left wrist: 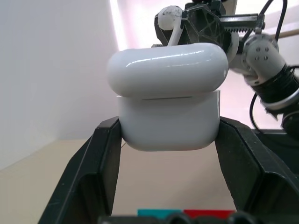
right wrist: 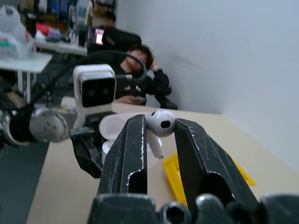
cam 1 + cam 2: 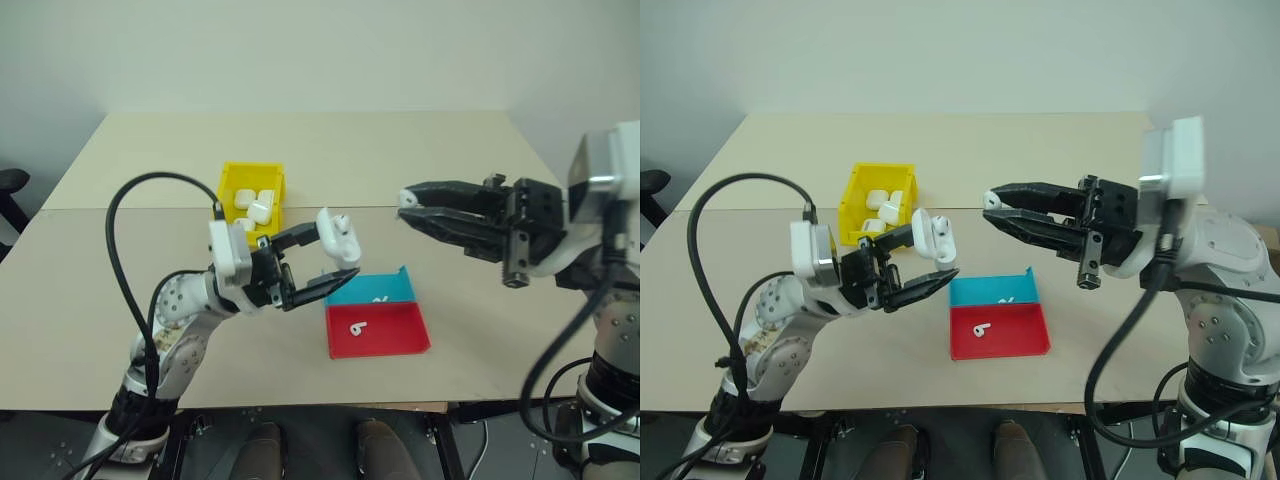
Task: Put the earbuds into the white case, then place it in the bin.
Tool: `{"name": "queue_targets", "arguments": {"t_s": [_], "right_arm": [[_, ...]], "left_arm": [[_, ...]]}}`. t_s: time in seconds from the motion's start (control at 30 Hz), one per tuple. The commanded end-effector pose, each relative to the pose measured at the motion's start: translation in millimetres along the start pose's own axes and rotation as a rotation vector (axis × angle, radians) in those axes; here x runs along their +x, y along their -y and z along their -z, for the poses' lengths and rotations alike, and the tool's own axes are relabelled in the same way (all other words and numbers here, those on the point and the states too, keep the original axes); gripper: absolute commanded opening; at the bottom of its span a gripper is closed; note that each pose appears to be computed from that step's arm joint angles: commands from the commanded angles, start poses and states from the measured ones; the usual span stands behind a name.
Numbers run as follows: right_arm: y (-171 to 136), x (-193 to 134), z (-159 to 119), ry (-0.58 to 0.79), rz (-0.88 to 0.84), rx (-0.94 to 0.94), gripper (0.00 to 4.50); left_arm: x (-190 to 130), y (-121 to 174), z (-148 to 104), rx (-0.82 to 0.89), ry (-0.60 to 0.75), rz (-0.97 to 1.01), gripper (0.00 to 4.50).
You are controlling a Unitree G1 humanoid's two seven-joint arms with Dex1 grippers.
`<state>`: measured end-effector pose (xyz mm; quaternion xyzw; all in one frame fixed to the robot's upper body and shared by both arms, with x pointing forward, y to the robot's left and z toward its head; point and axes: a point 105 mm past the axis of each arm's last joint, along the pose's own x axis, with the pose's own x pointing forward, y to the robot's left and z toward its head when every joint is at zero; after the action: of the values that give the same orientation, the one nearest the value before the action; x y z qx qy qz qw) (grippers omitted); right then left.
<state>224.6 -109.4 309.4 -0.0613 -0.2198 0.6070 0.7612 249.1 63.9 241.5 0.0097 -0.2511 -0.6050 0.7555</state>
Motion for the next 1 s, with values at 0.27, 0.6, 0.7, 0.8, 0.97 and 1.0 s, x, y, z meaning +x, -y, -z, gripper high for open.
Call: {"name": "queue_targets", "arguments": {"t_s": [0.27, 0.6, 0.7, 0.8, 0.97, 1.0], "right_arm": [[-15, 13, -6, 0.085, -0.041, 0.180, 0.99], [-19, 21, 5, 0.030, -0.082, 0.244, 0.99], [-19, 22, 7, 0.019, -0.092, 0.260, 0.99], [-21, 22, 8, 0.009, -0.103, 0.279, 0.99], [-25, 21, 10, 0.000, -0.115, 0.307, 0.99], [-26, 21, 11, -0.003, -0.118, 0.315, 0.99]], "left_arm": [[7, 11, -19, -0.031, 0.056, 0.082, 2.74], [5, 15, -21, -0.001, 0.057, 0.087, 2.74], [5, 15, -20, 0.011, 0.055, 0.089, 2.74], [5, 16, -18, 0.027, 0.052, 0.094, 2.74], [5, 16, -17, 0.028, 0.051, 0.090, 2.74], [5, 16, -17, 0.029, 0.050, 0.089, 2.74]]}}
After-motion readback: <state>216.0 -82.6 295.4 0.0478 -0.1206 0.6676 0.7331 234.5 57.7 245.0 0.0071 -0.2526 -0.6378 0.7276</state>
